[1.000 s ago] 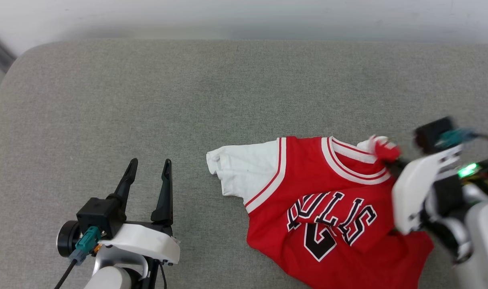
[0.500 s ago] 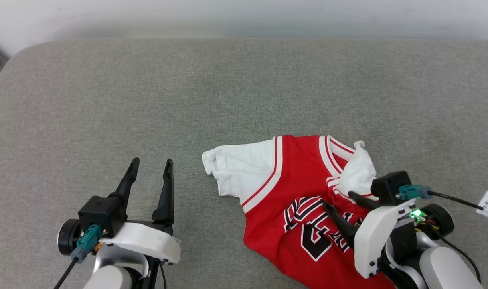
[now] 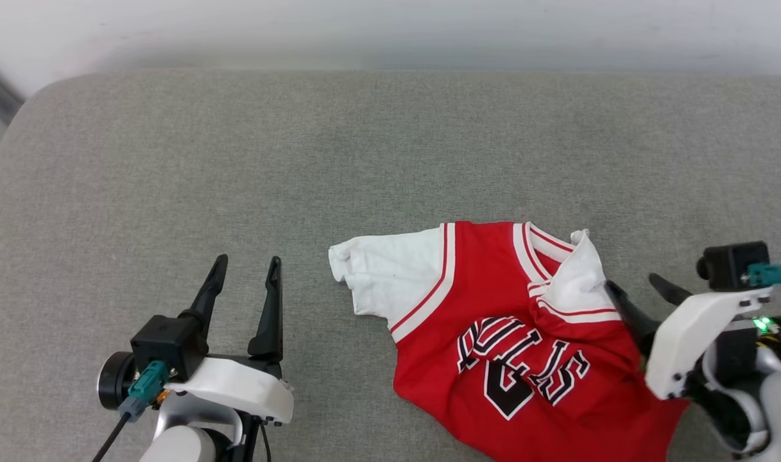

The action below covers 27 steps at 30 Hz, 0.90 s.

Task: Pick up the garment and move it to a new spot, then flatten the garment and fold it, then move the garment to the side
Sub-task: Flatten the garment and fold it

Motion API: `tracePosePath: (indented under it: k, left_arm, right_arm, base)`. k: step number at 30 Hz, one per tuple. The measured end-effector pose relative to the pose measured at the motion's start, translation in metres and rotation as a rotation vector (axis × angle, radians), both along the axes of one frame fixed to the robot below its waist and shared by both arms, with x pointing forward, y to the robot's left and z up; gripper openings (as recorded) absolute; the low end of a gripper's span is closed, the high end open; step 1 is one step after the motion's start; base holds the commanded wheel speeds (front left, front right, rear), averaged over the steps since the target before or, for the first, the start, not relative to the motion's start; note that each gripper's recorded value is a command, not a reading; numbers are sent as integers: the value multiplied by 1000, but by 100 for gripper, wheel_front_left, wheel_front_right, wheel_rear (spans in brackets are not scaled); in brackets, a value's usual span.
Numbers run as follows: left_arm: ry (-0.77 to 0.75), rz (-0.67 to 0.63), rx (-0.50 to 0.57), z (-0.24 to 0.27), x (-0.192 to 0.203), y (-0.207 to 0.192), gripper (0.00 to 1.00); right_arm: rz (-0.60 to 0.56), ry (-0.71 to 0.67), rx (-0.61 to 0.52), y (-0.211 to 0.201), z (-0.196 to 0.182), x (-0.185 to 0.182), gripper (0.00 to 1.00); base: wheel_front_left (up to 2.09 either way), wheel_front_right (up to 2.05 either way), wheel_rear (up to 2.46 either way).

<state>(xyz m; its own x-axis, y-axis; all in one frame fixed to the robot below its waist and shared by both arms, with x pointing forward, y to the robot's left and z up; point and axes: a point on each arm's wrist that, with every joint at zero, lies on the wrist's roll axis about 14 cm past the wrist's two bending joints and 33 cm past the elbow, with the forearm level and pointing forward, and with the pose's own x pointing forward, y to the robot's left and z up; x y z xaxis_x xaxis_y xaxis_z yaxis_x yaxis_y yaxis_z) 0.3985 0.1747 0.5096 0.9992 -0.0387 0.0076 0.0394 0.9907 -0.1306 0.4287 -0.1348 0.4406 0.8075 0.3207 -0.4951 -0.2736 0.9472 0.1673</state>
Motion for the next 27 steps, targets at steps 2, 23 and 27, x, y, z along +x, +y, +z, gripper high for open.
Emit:
tracePosePath:
  k: [2, 23, 27]
  left_arm:
    - [2, 2, -2, -1, -1, 0, 100]
    - [33, 37, -1, -18, 6, 13, 100]
    - [26, 34, -2, -16, 7, 12, 100]
  right_arm:
    - [-11, 69, -16, -13, -8, 2, 100]
    - [223, 449, -181, 11, -72, 5, 0]
    - [229, 396, -171, 15, -63, 10, 0]
  base:
    - [0, 0, 0]
    - [0, 0, 0]
    - [0, 0, 0]
